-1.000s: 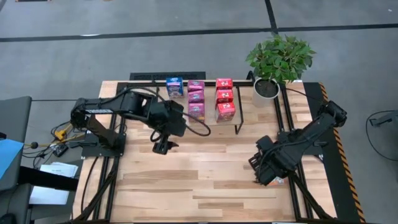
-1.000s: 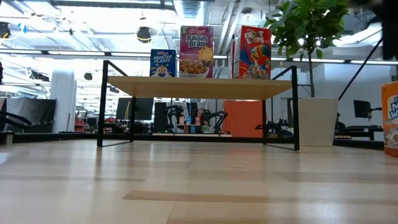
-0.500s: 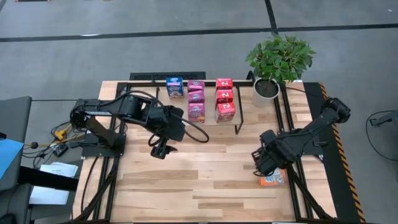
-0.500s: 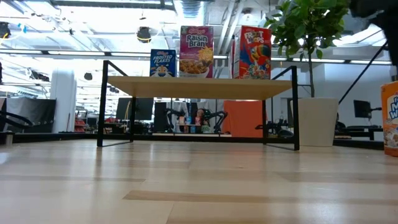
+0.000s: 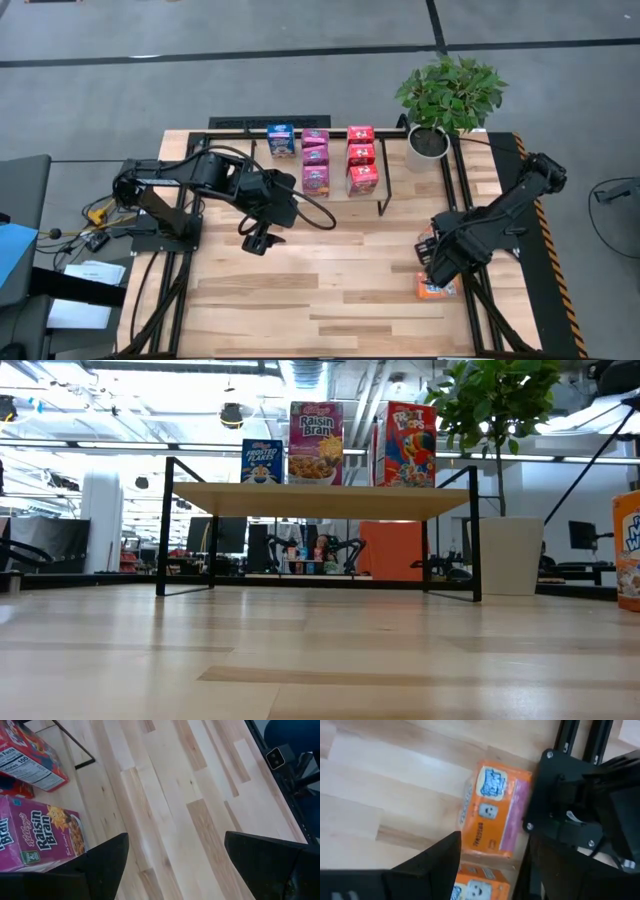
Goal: Stack cereal on shelf
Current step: Put the top orange cereal box on the shelf
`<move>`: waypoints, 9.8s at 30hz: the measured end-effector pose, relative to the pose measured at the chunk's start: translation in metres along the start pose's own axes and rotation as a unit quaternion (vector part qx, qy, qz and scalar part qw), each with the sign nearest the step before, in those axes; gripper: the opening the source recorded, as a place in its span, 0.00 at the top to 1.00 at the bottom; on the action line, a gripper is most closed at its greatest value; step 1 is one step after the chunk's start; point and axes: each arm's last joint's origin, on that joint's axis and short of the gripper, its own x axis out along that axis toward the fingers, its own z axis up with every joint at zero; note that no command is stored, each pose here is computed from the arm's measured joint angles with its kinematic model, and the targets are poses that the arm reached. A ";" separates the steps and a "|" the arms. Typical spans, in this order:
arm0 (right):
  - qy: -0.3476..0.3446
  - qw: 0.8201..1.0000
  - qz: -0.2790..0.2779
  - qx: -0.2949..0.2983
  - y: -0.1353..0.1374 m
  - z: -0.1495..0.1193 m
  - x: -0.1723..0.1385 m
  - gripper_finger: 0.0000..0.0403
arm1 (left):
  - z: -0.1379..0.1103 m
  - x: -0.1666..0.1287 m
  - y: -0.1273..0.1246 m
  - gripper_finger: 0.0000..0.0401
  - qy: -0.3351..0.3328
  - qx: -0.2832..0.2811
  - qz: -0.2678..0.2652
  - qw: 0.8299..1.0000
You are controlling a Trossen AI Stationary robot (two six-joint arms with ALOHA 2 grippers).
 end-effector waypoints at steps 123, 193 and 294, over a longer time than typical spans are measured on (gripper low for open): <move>-0.204 0.804 0.290 -0.477 0.181 0.047 -0.035 0.54 | -0.029 0.170 0.024 0.20 -0.091 -0.062 -0.143 0.984; -0.173 0.821 0.273 -0.470 0.158 0.040 -0.044 0.39 | -0.034 0.168 0.012 0.61 -0.020 -0.079 -0.081 0.993; -0.179 0.856 0.217 -0.434 0.135 0.014 -0.049 0.39 | -0.127 -0.013 0.141 0.35 0.067 -0.080 0.203 0.974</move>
